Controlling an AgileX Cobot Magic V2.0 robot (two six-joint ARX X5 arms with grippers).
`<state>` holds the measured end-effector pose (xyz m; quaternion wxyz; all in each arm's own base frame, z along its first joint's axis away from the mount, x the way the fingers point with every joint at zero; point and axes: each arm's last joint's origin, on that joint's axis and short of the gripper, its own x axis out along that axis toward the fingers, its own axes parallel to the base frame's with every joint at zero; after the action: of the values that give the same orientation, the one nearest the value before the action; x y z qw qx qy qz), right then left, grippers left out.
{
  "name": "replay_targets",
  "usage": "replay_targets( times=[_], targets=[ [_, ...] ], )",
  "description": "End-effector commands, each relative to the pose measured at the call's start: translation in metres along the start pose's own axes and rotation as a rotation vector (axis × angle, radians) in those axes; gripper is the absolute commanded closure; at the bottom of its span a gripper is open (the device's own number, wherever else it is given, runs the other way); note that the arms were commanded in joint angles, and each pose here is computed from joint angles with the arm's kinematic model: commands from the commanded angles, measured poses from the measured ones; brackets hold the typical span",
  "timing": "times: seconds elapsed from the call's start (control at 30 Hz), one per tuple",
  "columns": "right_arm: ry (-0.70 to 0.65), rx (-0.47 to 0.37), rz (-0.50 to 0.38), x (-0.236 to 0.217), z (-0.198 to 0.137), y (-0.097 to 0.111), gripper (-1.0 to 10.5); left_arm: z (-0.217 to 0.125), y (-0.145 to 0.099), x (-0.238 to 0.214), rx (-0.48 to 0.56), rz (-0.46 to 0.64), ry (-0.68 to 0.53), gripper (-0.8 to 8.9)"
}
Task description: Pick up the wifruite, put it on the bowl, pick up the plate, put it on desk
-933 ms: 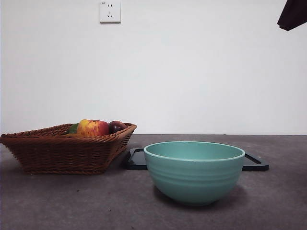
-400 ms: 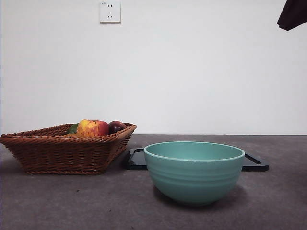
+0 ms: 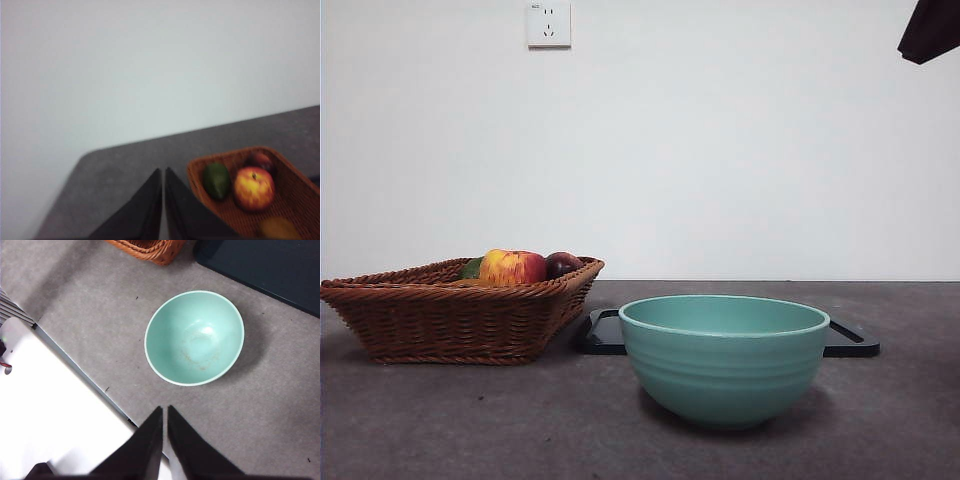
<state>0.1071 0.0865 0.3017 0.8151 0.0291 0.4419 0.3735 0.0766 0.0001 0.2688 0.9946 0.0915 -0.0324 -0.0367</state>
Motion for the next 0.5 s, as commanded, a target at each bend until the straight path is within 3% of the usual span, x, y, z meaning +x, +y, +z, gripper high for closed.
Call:
replay_targets(
  times=[0.03,0.23,0.5],
  targets=[
    [-0.016,-0.018,0.009,-0.002,0.004,0.003,9.4,-0.019,-0.003,0.001,-0.039,0.006,-0.001,8.05],
    [-0.016,-0.019,0.009,-0.002,0.004,0.003,9.4,-0.060,-0.009,0.003,-0.059,0.034,0.030,8.05],
    [-0.016,-0.019,0.009,-0.002,0.004,0.003,9.4,-0.090,-0.012,0.009,-0.078,0.077,0.123,8.05]
  ],
)
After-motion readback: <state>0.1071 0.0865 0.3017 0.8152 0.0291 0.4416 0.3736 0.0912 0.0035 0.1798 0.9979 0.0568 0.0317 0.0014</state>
